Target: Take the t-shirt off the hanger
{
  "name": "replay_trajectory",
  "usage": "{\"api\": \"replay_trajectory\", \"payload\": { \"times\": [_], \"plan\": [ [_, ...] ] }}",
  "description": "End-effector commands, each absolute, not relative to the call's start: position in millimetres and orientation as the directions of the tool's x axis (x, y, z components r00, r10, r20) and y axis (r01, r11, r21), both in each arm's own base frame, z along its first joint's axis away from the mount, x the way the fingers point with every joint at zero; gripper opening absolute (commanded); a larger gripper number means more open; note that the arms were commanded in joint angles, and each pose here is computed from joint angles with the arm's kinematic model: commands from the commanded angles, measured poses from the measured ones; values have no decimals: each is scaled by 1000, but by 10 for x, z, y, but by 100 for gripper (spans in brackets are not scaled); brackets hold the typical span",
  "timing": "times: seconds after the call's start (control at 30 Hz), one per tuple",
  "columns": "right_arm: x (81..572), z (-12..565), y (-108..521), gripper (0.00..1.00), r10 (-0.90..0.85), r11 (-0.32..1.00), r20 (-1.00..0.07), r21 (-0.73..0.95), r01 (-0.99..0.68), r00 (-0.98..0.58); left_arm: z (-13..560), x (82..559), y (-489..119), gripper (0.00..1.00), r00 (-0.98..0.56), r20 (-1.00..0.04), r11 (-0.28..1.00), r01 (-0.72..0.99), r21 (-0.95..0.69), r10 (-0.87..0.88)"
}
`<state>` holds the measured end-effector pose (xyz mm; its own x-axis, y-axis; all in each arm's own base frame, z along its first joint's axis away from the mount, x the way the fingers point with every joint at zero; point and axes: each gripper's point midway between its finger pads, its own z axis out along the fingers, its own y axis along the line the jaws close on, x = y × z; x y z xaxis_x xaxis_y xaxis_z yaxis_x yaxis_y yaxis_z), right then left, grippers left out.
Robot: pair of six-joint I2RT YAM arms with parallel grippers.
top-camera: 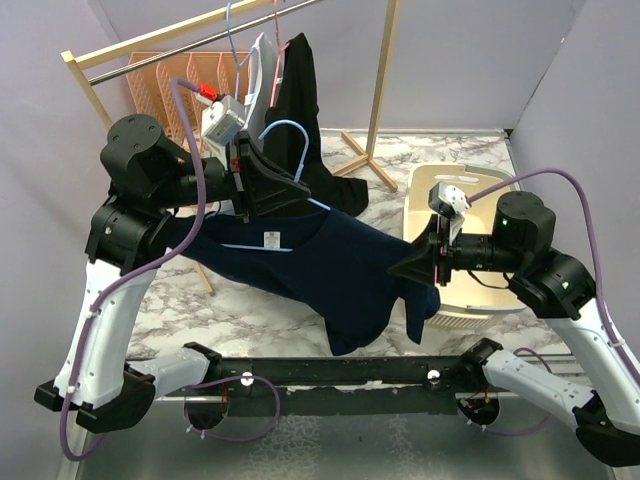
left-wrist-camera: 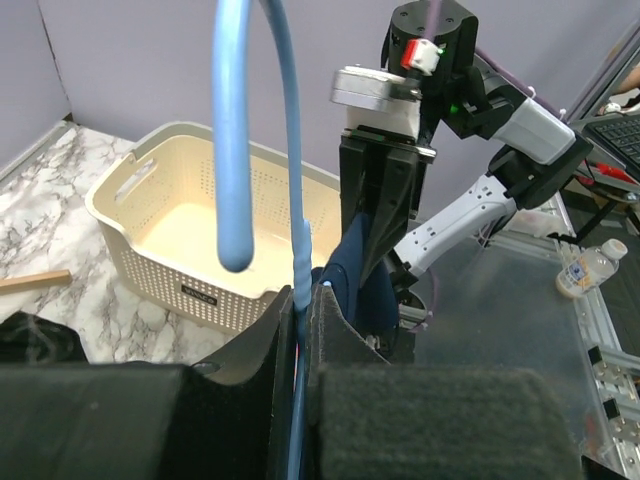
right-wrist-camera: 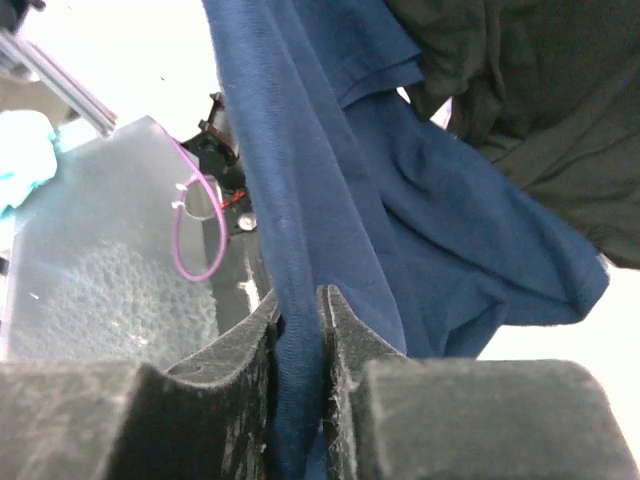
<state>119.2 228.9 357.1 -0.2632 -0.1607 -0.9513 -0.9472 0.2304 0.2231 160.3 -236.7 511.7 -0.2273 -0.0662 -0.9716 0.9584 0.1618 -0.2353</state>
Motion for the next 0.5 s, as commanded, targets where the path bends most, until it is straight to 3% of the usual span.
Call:
{"api": "replay_trajectory", "payload": {
  "times": [0.0,0.07,0.2,0.37,0.47],
  "plan": [
    [1301,3564,2194,7,-142,346,-947,224,-911,-287,5329,1638,-2228,0,-109,-988,280,950,-135,-105],
    [1395,3552,2128,1,-138,417,-945,215,-883,-296,5363,1656,-2184,0,-89,-990,319,940,-119,-108],
    [1539,3530,1992,1,-131,532,-941,198,-823,-311,5455,1705,-2030,0,-11,-994,431,901,-56,-106],
    [1609,3516,1925,2,-134,582,-938,187,-791,-320,5606,1683,-1816,0,74,-990,544,839,-3,-121],
    [1643,3510,1921,17,-135,595,-936,187,-782,-326,5649,1673,-1736,0,103,-983,583,813,-3,-149]
  ]
}}
